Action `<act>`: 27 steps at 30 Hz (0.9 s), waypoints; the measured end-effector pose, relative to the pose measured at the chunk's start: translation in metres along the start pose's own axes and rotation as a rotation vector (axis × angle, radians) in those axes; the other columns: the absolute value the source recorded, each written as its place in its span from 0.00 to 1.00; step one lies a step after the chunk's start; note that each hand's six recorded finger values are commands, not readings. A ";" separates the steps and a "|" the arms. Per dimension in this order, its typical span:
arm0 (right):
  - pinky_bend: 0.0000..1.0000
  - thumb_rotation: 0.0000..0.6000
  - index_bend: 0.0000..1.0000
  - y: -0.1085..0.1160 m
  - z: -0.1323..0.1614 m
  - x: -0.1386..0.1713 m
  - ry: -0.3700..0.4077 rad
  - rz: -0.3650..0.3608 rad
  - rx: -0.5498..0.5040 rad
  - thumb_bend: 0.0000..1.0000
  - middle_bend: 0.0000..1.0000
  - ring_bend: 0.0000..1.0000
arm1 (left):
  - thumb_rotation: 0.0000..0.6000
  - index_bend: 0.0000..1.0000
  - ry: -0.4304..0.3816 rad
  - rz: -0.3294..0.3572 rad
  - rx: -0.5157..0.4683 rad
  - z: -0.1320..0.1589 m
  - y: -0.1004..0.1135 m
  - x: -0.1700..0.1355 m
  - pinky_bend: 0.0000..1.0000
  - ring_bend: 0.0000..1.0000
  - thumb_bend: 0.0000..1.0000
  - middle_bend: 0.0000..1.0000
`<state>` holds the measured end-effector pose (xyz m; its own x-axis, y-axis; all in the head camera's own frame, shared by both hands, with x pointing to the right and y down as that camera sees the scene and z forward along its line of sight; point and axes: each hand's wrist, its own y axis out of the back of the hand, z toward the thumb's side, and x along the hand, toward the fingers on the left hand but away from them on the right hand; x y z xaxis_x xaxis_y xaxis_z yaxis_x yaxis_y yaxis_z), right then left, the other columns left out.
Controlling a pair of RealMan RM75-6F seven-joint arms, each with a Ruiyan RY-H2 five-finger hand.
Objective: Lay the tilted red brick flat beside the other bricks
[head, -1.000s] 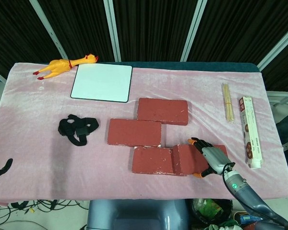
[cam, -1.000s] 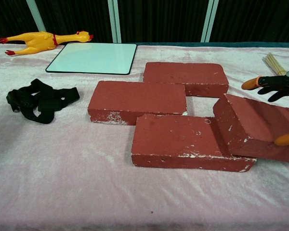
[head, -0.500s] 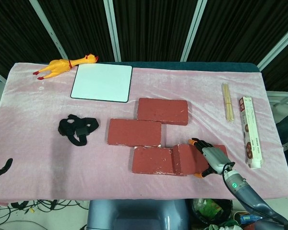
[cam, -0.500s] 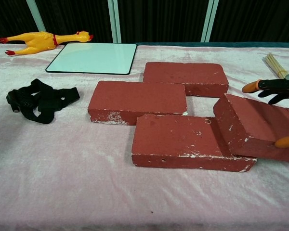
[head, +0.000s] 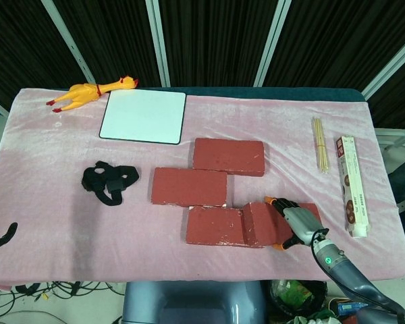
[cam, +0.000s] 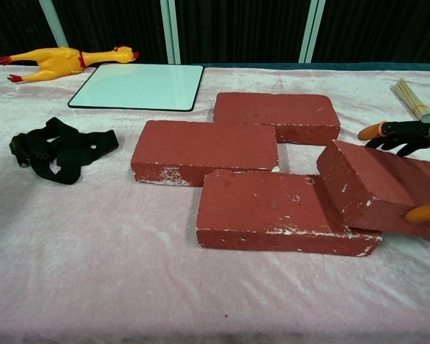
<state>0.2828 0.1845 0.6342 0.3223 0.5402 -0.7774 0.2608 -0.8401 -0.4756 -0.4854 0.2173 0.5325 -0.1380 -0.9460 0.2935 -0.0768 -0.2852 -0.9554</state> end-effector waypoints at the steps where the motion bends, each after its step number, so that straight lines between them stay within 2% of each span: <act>1: 0.09 1.00 0.04 0.000 0.000 -0.001 -0.001 0.000 -0.003 0.00 0.25 0.20 | 1.00 0.08 0.000 0.000 0.000 0.000 0.000 0.000 0.00 0.00 0.25 0.02; 12: 0.10 1.00 0.24 0.005 0.004 -0.007 -0.005 -0.048 -0.039 0.00 0.32 0.26 | 1.00 0.08 0.005 0.001 0.002 0.000 0.000 0.000 0.00 0.00 0.25 0.02; 21: 0.09 1.00 0.25 0.025 0.006 -0.003 -0.011 -0.115 0.008 0.00 0.33 0.26 | 1.00 0.08 0.006 0.002 -0.001 0.000 0.000 0.000 0.00 0.00 0.25 0.02; 27: 0.09 1.00 0.26 0.043 0.008 -0.001 -0.029 -0.153 0.092 0.00 0.33 0.26 | 1.00 0.08 0.006 0.003 -0.003 0.000 0.001 0.000 0.00 0.00 0.25 0.02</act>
<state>0.2864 0.1473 0.6115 0.2588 0.6614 -0.7040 0.2204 -0.7500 -0.6236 -0.4851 0.2175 0.5317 -0.1444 -0.9458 0.2909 -0.0799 -0.2818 -0.9561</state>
